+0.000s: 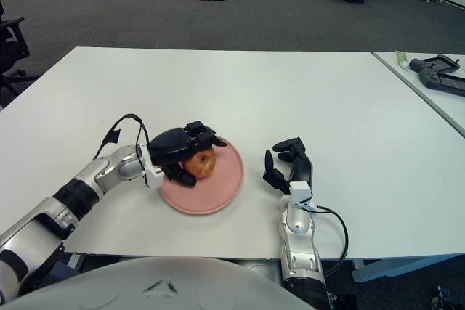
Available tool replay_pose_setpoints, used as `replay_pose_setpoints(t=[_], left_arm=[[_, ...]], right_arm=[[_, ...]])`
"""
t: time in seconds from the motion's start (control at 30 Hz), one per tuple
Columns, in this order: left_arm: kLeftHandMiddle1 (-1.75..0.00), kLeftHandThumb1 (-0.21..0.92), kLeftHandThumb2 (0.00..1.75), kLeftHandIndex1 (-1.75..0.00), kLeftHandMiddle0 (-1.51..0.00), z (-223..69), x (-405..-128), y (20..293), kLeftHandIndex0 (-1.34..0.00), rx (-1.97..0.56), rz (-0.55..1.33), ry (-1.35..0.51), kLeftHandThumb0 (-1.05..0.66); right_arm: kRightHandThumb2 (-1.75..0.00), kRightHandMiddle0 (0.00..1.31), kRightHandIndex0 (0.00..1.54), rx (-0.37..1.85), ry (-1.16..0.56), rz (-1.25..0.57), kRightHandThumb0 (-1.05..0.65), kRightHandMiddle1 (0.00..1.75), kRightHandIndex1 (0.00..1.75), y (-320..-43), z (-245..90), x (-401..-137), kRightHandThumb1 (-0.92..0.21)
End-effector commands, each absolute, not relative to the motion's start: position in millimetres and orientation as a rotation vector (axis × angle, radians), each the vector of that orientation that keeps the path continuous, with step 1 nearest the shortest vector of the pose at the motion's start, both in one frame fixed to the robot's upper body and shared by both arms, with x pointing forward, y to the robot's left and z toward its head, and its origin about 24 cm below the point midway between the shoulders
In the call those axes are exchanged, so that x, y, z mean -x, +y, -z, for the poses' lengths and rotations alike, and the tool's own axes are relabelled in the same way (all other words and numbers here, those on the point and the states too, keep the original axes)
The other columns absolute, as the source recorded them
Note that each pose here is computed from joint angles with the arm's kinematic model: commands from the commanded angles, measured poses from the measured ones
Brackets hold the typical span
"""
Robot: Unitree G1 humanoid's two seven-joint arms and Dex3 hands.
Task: Put the apple into the plate.
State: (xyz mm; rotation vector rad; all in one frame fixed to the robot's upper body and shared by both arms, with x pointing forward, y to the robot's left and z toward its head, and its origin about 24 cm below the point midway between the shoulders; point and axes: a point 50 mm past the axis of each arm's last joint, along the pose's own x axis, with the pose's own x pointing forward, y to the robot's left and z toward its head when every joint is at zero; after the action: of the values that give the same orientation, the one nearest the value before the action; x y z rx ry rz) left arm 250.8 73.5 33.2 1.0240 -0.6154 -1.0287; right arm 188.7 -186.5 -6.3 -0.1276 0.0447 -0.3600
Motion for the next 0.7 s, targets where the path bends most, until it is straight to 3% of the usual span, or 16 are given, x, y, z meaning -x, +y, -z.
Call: replay_pose_setpoints(t=[0.0, 0.17, 0.67], left_arm=[[-0.05, 0.92, 0.96, -0.10, 0.00, -45, -257, 81, 0.00, -1.008, 0.992, -0.636, -0.94], [-0.01, 0.92, 0.96, -0.01, 0.00, -49, -257, 84, 0.00, -0.959, 0.970, -0.642, -1.00], [0.00, 0.92, 1.06, 0.00, 0.00, -56, -264, 109, 0.00, -0.799, 0.795, -0.529, -1.05]], right_arm=[[-0.96, 0.39, 0.71, 0.134, 0.029, 0.360, -0.40, 1.75, 1.75, -187, 3, -192, -0.60], [-0.94, 0.38, 0.68, 0.130, 0.031, 0.355, -0.40, 1.75, 1.74, -187, 4, -192, -0.62], [-0.92, 0.37, 0.68, 0.124, 0.028, 0.345, -0.39, 1.75, 1.73, -188, 5, -191, -0.63]])
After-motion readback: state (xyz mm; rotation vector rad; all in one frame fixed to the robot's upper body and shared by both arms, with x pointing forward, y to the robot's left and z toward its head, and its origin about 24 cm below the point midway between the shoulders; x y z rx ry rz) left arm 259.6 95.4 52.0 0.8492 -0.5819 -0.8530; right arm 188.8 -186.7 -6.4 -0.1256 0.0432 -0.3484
